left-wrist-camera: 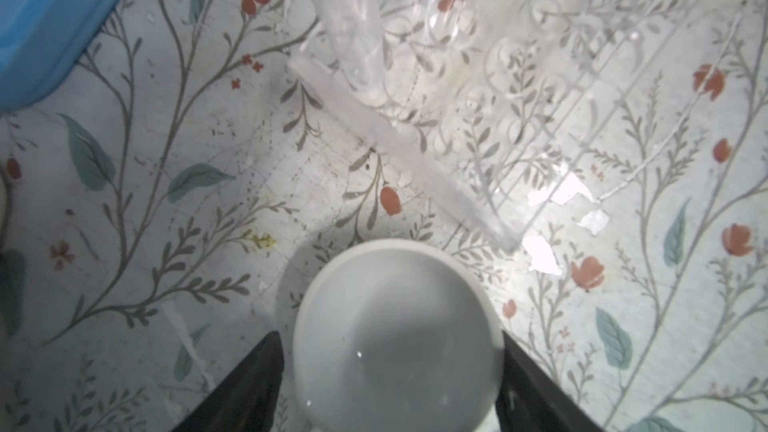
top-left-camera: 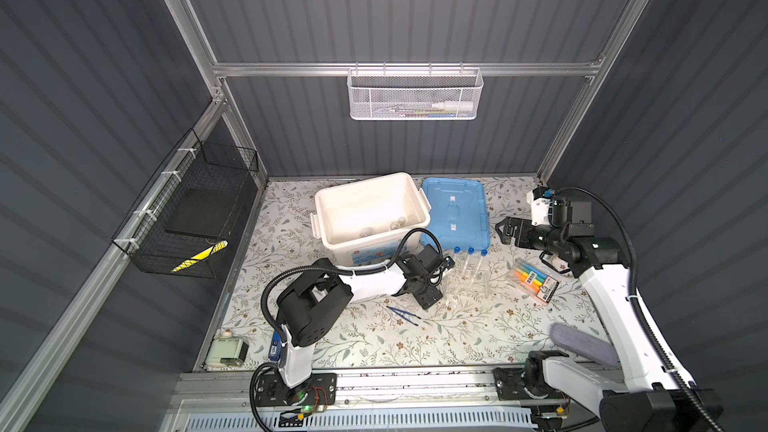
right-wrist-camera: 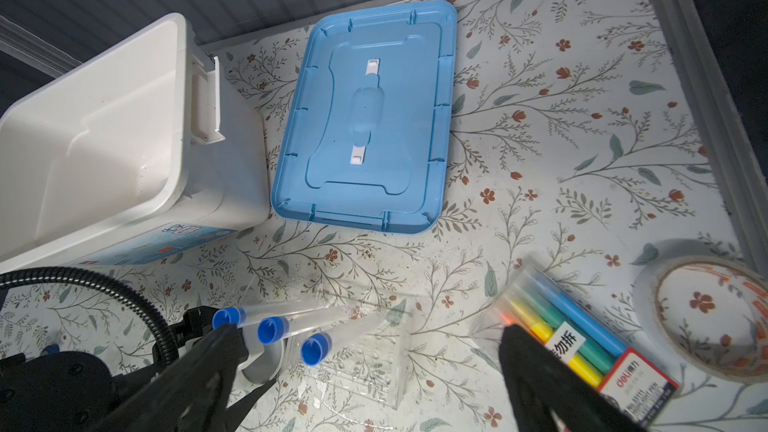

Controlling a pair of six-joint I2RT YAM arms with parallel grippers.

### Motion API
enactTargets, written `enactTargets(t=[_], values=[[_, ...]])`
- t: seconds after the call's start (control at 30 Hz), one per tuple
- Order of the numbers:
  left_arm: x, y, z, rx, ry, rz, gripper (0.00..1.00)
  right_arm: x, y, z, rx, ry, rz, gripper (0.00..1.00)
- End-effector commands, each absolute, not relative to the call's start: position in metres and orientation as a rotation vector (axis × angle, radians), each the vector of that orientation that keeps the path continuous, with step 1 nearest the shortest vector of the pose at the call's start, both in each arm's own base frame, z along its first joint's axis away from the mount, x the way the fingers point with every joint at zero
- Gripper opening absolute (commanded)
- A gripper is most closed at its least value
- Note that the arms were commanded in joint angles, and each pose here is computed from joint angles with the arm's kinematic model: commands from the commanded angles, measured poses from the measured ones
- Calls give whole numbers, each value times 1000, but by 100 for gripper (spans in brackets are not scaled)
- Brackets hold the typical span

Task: Organize the chemistry lab equipment
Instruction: 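Lower the left gripper onto the second white cup and close it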

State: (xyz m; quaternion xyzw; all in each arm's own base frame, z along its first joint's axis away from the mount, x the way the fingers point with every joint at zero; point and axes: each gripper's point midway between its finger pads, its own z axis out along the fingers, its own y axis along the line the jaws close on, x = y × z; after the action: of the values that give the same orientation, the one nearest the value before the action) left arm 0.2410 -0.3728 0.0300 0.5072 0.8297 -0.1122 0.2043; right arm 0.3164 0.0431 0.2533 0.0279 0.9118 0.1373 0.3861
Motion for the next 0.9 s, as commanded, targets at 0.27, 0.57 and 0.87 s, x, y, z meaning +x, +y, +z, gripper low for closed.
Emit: enactTargets(t=[0.27, 0.57, 0.87], values=[[246, -343, 35, 1318, 2372, -262, 77, 317, 45, 243, 74, 2344, 376, 99], [251, -342, 49, 1283, 2346, -284, 78, 317, 44, 243, 69, 2342, 368, 99], [248, -362, 55, 1351, 2325, -382, 87, 318, 43, 242, 80, 2344, 362, 99]])
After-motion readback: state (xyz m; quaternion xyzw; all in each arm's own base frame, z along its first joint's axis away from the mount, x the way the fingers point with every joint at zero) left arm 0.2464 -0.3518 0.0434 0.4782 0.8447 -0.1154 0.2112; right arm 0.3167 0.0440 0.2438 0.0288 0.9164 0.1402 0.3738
